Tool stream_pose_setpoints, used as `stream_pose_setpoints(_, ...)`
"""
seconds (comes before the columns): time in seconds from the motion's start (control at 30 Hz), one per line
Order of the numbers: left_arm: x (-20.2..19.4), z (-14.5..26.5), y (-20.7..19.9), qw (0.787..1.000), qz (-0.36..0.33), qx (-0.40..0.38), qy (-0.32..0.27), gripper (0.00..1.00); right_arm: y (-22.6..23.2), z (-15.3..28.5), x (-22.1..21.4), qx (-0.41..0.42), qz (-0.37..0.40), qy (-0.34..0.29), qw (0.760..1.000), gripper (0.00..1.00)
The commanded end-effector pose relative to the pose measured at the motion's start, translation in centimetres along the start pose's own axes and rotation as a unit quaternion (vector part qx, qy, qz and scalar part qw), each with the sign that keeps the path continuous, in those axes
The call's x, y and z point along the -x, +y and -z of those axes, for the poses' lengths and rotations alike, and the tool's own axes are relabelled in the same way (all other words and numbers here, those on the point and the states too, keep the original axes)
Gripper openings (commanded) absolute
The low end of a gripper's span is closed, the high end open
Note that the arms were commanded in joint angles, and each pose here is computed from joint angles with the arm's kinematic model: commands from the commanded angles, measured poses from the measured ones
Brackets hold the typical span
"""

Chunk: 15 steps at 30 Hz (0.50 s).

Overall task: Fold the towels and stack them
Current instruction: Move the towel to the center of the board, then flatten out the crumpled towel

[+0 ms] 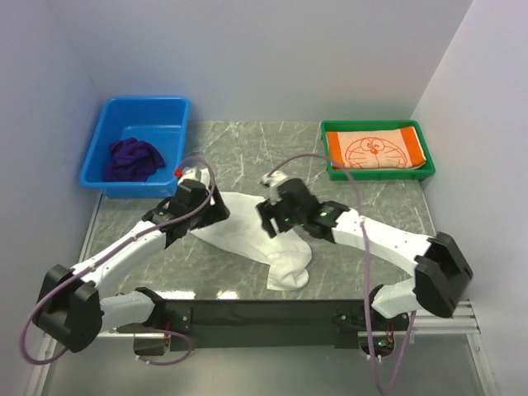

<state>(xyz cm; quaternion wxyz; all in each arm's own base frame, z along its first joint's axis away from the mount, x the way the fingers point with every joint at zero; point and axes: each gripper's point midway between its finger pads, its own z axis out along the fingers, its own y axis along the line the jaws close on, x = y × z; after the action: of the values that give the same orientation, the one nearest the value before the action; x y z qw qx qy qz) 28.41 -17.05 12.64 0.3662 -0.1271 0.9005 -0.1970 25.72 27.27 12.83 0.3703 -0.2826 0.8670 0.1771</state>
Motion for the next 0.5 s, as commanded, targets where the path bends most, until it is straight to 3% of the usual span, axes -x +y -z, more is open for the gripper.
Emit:
stream_pose_setpoints(0.0, -0.1, -1.4, 1.7, 0.998, 0.048, 0.027, -0.018, 0.81, 2.2, -1.0, 0.1, 0.000, 0.040, 0.023, 0.999, 0.71)
stream_pose_setpoints(0.13, -0.2, -2.7, 2.6, 0.998, 0.053, 0.041, -0.023, 0.79, 5.4, -3.0, -0.7, 0.010, 0.049, 0.057, 0.997, 0.61)
stream_pose_setpoints(0.47, -1.6, -5.3, 4.3, 0.996, 0.044, 0.081, 0.006, 0.76, 5.9, -7.8, -1.9, -0.067, 0.016, 0.109, 0.992, 0.61)
